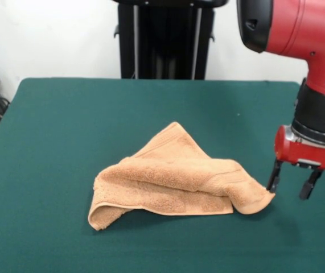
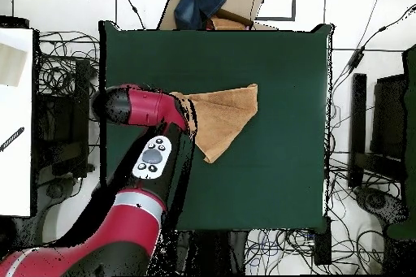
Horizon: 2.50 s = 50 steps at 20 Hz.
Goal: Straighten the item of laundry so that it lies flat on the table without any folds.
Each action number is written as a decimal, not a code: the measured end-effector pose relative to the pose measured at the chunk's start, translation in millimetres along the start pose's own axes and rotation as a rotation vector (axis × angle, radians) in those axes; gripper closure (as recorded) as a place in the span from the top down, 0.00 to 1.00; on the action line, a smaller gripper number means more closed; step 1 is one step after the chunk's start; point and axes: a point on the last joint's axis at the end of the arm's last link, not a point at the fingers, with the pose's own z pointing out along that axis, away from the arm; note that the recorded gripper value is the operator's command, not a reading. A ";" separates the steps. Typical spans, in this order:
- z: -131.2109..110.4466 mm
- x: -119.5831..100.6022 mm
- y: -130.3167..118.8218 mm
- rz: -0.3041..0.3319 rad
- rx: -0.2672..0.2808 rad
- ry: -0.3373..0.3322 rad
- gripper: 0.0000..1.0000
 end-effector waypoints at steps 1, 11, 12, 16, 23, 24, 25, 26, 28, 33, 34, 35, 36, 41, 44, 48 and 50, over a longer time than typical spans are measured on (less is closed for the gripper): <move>0.6 -0.5 -2.8 0.004 0.001 0.001 1.00; 5.2 -3.6 -21.9 0.031 0.009 0.012 1.00; 5.4 -3.4 -22.2 0.031 0.009 0.012 1.00; 6.3 -1.0 -22.8 0.032 0.011 0.017 1.00; 9.4 2.6 -21.8 0.031 0.010 0.025 1.00; 10.2 3.2 -21.3 0.031 0.009 0.026 1.00; 10.8 3.8 -20.8 0.031 0.008 0.027 1.00; 11.6 4.4 -20.5 0.030 0.008 0.029 1.00; 12.9 5.5 -20.5 0.030 0.008 0.031 1.00; 13.4 5.9 -20.6 0.030 0.009 0.032 1.00; 13.3 5.9 -20.6 0.030 0.009 0.032 1.00; 13.4 5.9 -20.6 0.030 0.009 0.032 1.00; 13.4 6.0 -20.5 0.030 0.009 0.032 1.00; 14.1 6.6 -20.0 0.030 0.008 0.033 1.00; 14.5 7.5 -18.9 0.030 0.005 0.035 1.00; 17.0 11.1 -17.2 0.032 0.000 0.044 1.00; 18.7 13.7 -17.1 0.034 -0.003 0.051 1.00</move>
